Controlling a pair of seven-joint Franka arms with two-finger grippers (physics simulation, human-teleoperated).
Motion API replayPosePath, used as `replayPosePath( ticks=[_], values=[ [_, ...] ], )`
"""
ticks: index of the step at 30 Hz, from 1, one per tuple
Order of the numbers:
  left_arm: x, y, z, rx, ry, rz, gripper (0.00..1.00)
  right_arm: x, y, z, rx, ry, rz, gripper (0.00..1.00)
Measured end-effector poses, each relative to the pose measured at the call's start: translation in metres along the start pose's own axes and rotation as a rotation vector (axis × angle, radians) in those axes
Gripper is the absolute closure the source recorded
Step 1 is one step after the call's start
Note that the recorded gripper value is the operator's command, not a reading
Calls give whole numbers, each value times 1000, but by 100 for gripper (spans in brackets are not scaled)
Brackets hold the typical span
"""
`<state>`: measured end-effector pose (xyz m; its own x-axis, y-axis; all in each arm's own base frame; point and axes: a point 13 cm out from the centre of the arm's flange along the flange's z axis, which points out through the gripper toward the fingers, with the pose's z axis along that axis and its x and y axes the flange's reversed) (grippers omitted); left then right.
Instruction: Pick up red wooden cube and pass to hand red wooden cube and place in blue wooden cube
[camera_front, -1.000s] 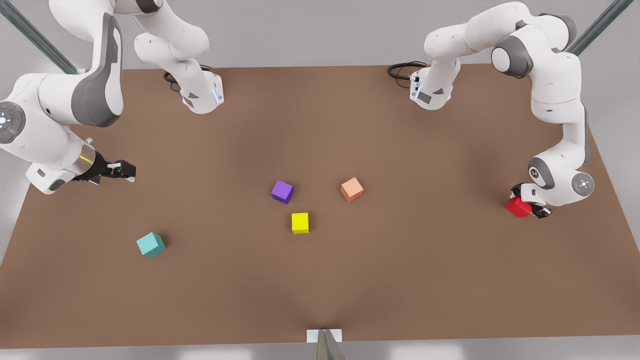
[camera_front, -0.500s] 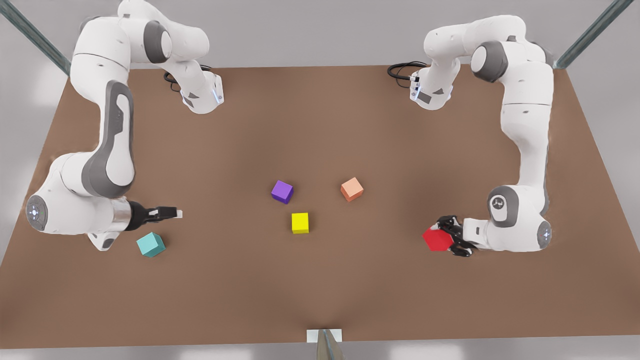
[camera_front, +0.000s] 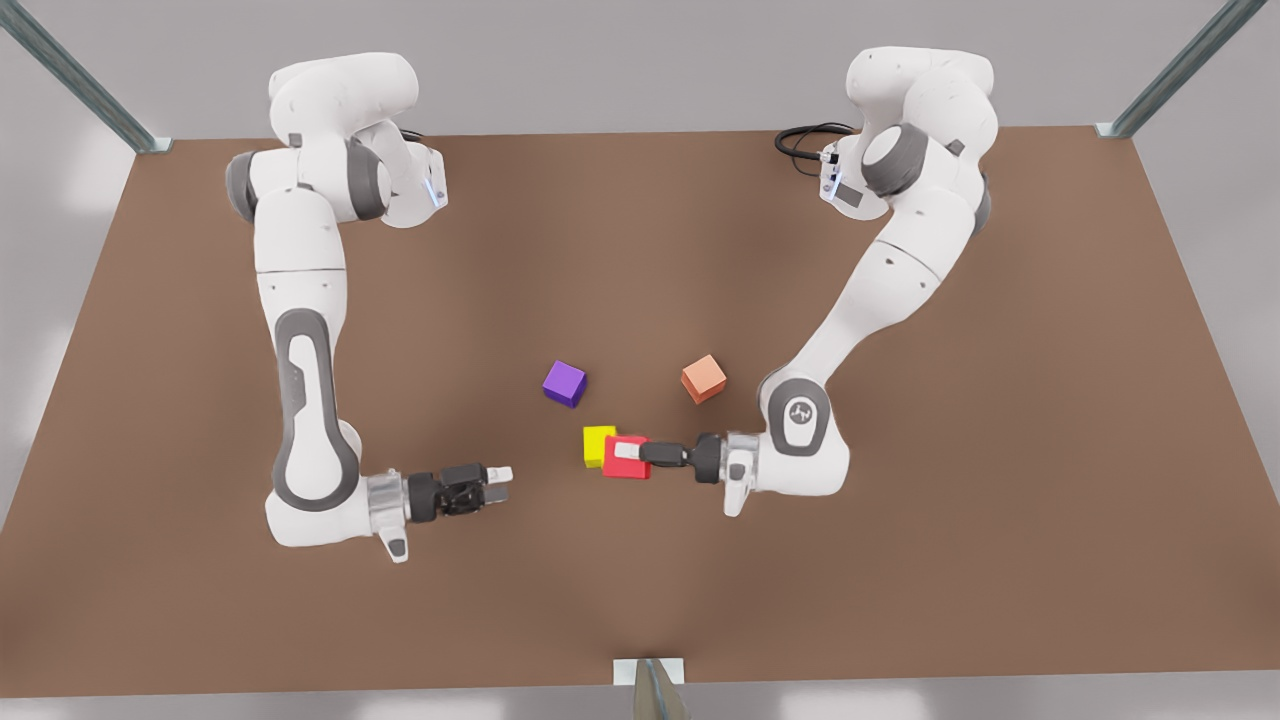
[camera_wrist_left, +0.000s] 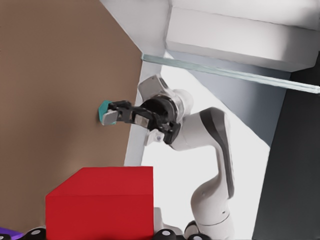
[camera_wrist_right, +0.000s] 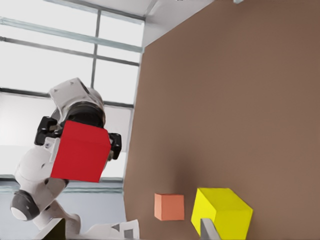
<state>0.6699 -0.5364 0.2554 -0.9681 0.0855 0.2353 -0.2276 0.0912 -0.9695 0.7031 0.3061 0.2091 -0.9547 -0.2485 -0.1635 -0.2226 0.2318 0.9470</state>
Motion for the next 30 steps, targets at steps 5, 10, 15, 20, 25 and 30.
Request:
replayPosePath(
  ticks=[5,10,15,20,25,30],
  values=[
    [-15,18,7,9,-60,-112,36,-21,17,39,-22,-61,-398,0],
    [-15,24,12,-19,-74,-80,36,-20,24,87,-85,-118,-656,0],
    [-15,23,15,-27,-82,-60,36,-8,28,128,-146,-179,-816,0],
    [-17,24,14,-29,-90,-53,36,-7,28,135,-149,-224,-966,0],
    [-18,25,14,-29,-94,-49,36,-8,38,136,-159,-263,-1090,0],
    [-19,26,14,-30,-95,-46,36,-9,46,145,-163,-291,-1186,0]
  ],
)
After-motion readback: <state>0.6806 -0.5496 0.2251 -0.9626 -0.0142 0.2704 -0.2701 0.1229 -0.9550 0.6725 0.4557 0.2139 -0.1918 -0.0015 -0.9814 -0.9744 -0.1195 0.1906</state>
